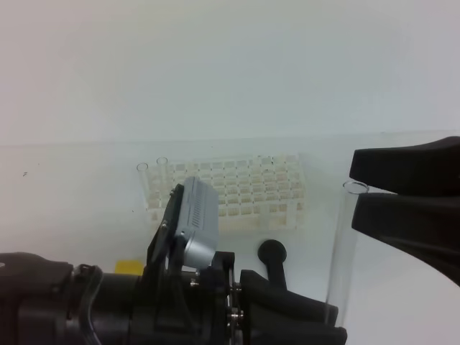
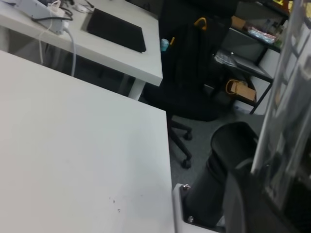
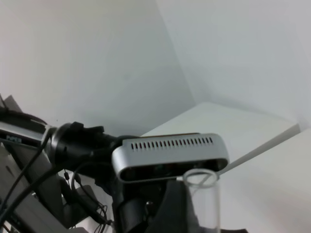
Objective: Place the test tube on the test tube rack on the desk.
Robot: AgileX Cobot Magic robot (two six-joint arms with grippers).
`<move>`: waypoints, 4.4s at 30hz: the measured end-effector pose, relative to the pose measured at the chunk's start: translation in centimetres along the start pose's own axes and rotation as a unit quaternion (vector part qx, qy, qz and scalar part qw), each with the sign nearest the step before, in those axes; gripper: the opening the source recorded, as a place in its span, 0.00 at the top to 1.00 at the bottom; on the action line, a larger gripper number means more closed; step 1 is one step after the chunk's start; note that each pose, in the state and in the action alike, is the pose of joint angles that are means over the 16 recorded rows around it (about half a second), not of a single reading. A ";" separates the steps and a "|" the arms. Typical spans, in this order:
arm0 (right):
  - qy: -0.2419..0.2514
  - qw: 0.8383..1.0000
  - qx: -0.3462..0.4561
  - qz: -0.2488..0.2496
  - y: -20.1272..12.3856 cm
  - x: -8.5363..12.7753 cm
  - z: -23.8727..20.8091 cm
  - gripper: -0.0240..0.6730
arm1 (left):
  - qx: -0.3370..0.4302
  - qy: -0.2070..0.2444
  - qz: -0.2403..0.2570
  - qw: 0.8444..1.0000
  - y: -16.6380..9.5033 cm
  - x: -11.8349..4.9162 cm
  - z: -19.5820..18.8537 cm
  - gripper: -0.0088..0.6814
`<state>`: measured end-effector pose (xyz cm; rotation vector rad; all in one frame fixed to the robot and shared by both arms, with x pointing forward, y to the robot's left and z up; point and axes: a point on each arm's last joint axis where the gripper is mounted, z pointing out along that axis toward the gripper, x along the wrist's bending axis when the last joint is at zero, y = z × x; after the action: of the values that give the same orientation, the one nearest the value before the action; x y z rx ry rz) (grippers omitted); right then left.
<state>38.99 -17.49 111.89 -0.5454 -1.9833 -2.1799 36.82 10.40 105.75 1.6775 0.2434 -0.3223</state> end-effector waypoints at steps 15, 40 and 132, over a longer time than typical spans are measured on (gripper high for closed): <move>0.032 0.999 0.004 0.001 0.0 0.3 1.2 0.02 | 0.007 0.009 -0.031 0.999 -0.4 0.6 0.3 0.99; 0.045 0.999 0.029 -0.008 -0.4 0.7 1.6 0.77 | 0.002 -0.030 -0.066 0.997 -0.3 0.0 0.3 0.99; -0.162 0.963 0.092 -0.192 -1.6 3.6 -2.7 0.79 | 0.004 0.495 0.156 0.855 1.0 -5.2 -13.4 0.99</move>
<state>34.62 -19.51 111.49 -0.5560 -2.6295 -2.1838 33.19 23.67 110.00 1.7275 0.7123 0.8264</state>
